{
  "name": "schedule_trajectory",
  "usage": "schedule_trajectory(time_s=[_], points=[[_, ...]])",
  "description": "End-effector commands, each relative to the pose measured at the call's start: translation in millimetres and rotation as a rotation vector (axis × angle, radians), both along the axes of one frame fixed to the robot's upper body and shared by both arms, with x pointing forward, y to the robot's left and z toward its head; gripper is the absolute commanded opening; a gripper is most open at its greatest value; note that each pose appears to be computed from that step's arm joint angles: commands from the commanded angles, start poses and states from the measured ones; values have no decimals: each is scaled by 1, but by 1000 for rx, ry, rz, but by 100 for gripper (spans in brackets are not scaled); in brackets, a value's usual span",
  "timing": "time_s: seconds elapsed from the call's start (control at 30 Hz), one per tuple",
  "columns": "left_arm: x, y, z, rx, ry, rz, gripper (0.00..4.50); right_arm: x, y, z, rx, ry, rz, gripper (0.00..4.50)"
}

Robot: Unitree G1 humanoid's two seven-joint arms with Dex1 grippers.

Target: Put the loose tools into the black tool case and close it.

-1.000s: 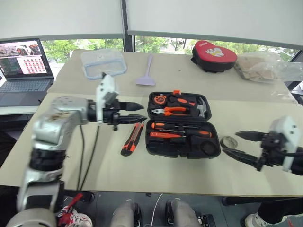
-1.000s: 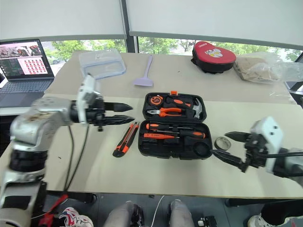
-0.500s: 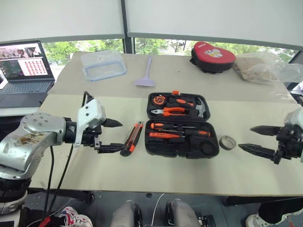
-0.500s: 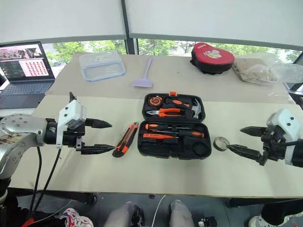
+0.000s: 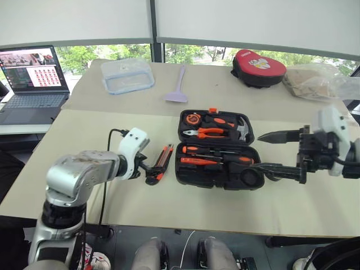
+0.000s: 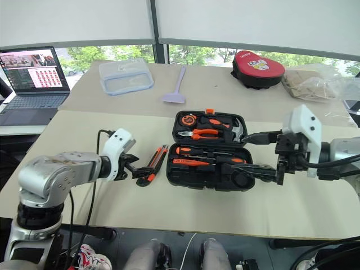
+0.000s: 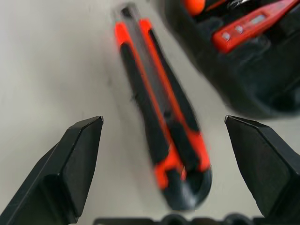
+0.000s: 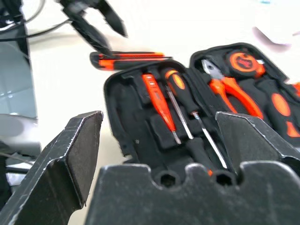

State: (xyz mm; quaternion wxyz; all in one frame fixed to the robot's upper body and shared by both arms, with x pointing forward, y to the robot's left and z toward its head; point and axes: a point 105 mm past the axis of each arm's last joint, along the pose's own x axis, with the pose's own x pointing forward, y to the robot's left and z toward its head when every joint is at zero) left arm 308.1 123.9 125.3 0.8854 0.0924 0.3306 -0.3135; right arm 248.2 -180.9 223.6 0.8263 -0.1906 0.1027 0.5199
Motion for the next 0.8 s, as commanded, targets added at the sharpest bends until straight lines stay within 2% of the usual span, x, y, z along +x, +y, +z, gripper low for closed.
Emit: schedule_trajectory(time_s=[0.03,0.13,0.23,0.3,0.37,0.4,0.43,0.57,0.63,0.67,0.73,0.8], points=[[8,-1,-18,104,18,5,446,-3,10,3,-1,-37,20,450],[7,-2,-31,125,51,-17,446,-6,15,3,18,-44,20,450],[4,4,-34,136,57,-32,381,-9,16,2,25,-45,12,450],[2,10,-36,139,63,-26,293,-11,16,1,30,-42,8,450],[0,19,-37,142,71,-13,238,-13,15,0,35,-37,-2,450],[0,24,-36,142,71,-3,190,-14,14,-1,36,-35,-7,450],[1,27,-35,141,71,4,171,-14,13,-1,36,-33,-11,450],[19,59,-7,192,-44,8,170,-17,8,-2,53,11,-28,450],[29,56,30,192,-216,-175,170,-28,6,-6,56,104,4,450],[29,53,41,188,-259,-242,170,-33,6,-8,52,129,19,450],[29,35,67,148,-337,-419,170,-31,2,-11,21,104,-2,450],[25,12,79,114,-370,-602,170,-25,-1,-13,14,77,-36,450]])
